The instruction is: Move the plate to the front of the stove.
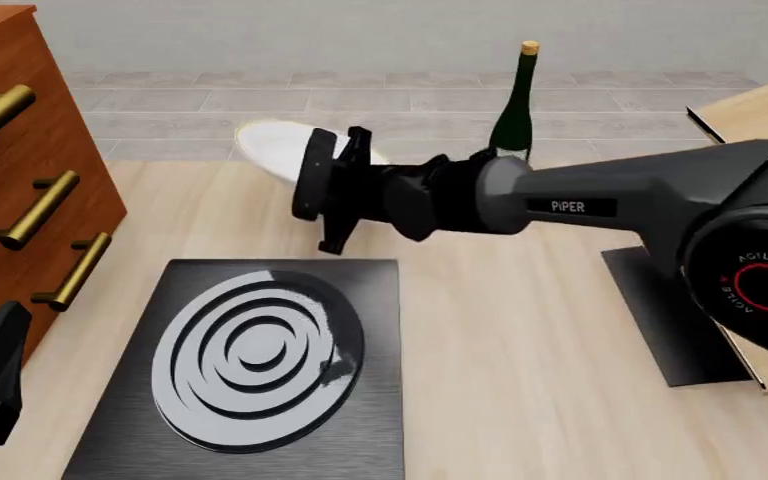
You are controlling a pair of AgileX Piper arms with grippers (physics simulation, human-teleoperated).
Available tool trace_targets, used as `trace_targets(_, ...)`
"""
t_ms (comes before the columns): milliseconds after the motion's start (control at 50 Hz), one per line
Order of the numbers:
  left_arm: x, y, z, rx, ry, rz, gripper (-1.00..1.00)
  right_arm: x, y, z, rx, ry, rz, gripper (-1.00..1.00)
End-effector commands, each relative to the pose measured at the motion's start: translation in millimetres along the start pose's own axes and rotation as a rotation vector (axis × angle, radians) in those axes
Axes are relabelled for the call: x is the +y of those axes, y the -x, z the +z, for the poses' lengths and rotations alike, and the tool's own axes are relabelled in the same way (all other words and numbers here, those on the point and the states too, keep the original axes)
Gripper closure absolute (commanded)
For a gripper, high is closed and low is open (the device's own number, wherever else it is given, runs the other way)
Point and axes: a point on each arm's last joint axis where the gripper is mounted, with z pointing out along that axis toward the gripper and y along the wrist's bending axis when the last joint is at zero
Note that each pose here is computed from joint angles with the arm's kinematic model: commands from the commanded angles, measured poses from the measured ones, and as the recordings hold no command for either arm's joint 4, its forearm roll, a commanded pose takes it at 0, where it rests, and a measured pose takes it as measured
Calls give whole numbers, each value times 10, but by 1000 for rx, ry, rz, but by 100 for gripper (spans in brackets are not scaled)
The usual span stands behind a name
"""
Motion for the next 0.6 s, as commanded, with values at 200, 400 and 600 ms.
trace_targets(200, 0, 0, 0, 0, 0, 0, -100, 74, -14, 372, 30, 51, -35, 100)
trace_targets(400, 0, 0, 0, 0, 0, 0, -100, 72, -58, 441, 49, 67, -37, 100)
trace_targets(600, 0, 0, 0, 0, 0, 0, -100, 88, -90, 520, 61, 79, -48, 100)
